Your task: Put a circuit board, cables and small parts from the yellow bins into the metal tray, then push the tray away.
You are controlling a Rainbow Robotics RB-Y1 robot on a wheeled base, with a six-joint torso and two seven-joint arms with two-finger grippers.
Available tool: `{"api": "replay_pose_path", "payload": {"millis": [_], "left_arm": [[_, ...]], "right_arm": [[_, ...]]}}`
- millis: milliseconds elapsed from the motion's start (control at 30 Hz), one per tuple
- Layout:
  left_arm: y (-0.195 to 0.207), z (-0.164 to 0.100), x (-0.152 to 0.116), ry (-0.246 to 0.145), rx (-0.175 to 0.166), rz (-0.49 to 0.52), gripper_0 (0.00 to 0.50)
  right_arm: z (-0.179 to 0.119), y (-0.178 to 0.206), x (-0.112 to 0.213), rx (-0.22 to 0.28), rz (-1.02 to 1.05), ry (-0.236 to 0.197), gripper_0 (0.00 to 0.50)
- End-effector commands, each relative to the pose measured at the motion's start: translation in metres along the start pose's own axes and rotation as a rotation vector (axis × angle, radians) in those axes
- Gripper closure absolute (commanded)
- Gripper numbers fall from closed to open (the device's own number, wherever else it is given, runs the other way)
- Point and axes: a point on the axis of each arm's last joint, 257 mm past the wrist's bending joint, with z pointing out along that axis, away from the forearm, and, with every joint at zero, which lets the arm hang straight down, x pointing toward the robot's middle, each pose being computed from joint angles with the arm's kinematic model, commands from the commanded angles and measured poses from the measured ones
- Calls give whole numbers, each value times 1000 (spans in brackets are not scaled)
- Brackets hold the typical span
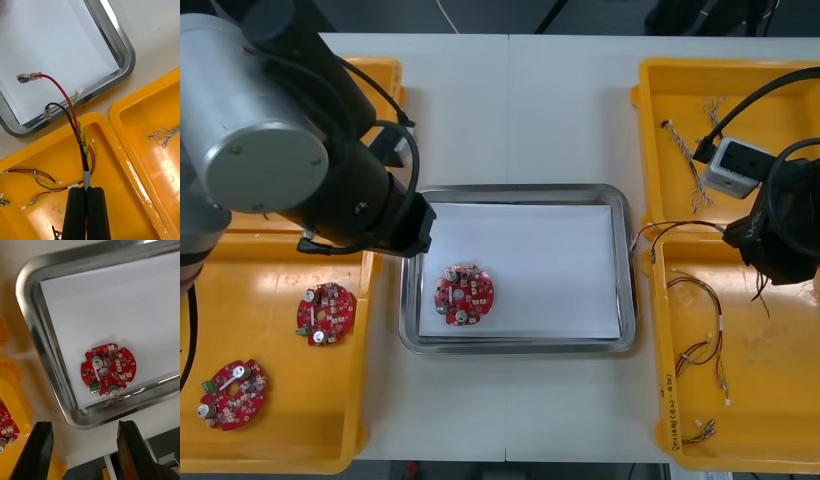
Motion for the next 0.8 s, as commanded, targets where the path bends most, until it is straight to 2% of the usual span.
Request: {"api": "replay_pose_path", "payload": {"millis": [33, 200, 367, 533, 667, 800], "left_arm": [[23, -30, -21, -62, -10, -5, 0], [40, -45, -38, -76, -11, -33, 0], [65, -58, -56, -96, -28, -73, 0], [97, -72, -75, -117, -30, -118, 0], [123, -77, -82, -114, -58, -129, 0], [147, -82, -89, -106, -79, -131, 0]], "right_arm": [[-11, -9, -21, 67, -52, 9, 500], [-5, -2, -42, 75, -70, 20, 500], [11, 22, -57, 42, -131, 48, 500], [26, 36, -75, 60, -207, 60, 500], [36, 45, -92, 80, -261, 66, 500], [50, 57, -105, 59, -285, 75, 500]]}}
